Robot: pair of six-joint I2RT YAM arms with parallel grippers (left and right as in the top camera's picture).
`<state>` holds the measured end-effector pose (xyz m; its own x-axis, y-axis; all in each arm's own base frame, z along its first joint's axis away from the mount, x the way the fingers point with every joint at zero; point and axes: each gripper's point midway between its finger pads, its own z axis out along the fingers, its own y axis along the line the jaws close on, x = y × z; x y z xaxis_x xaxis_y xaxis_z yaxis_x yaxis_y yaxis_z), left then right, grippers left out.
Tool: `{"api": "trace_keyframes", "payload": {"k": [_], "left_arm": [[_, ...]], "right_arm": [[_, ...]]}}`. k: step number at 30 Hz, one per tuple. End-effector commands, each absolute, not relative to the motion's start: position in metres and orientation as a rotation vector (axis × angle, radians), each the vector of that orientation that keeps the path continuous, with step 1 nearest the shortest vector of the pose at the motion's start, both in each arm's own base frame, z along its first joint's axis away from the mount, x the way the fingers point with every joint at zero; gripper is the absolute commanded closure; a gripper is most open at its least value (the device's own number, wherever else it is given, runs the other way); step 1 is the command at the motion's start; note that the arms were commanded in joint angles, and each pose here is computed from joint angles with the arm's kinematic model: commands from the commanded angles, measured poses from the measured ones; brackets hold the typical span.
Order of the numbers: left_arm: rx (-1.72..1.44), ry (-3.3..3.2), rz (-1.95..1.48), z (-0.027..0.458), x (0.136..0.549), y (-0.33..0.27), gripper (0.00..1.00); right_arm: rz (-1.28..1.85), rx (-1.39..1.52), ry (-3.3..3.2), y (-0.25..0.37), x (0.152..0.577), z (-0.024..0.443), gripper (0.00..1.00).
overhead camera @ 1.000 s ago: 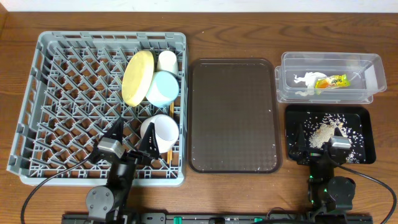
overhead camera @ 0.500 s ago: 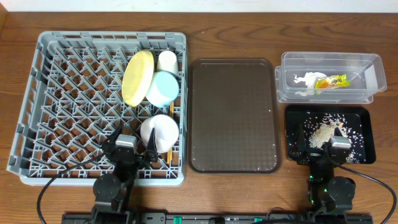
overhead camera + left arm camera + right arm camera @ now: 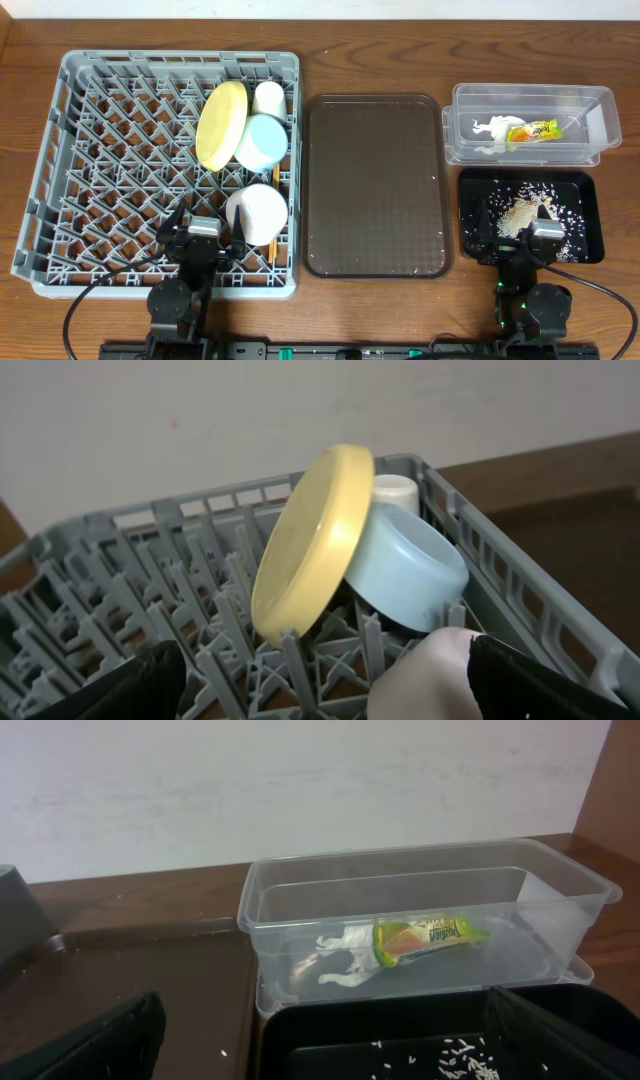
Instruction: Sort waste into correct bins and load items into the dishwasher rack
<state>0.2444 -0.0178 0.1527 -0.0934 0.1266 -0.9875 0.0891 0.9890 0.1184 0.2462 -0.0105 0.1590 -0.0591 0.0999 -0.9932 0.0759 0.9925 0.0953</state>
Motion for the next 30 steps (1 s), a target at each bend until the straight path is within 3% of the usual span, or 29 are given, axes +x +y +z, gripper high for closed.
{"api": "trace_keyframes", "payload": {"k": [1,12,25,30], "left_arm": [[0.028,1.717,-0.041,0.139,0.244,-0.010,0.09],[-0.101,1.467,-0.146,0.200,0.245,-0.004,0.09],[-0.199,1.718,-0.231,0.137,0.244,-0.009,0.09],[-0.181,1.715,-0.207,0.138,0.244,-0.008,0.09]], "right_arm": [[0.002,0.138,1.629,-0.013,0.246,0.159,0.01],[0.001,0.139,1.629,-0.013,0.246,0.159,0.01],[0.001,0.139,1.629,-0.013,0.246,0.159,0.01],[0.002,0.138,1.629,-0.013,0.246,0.159,0.01]]}}
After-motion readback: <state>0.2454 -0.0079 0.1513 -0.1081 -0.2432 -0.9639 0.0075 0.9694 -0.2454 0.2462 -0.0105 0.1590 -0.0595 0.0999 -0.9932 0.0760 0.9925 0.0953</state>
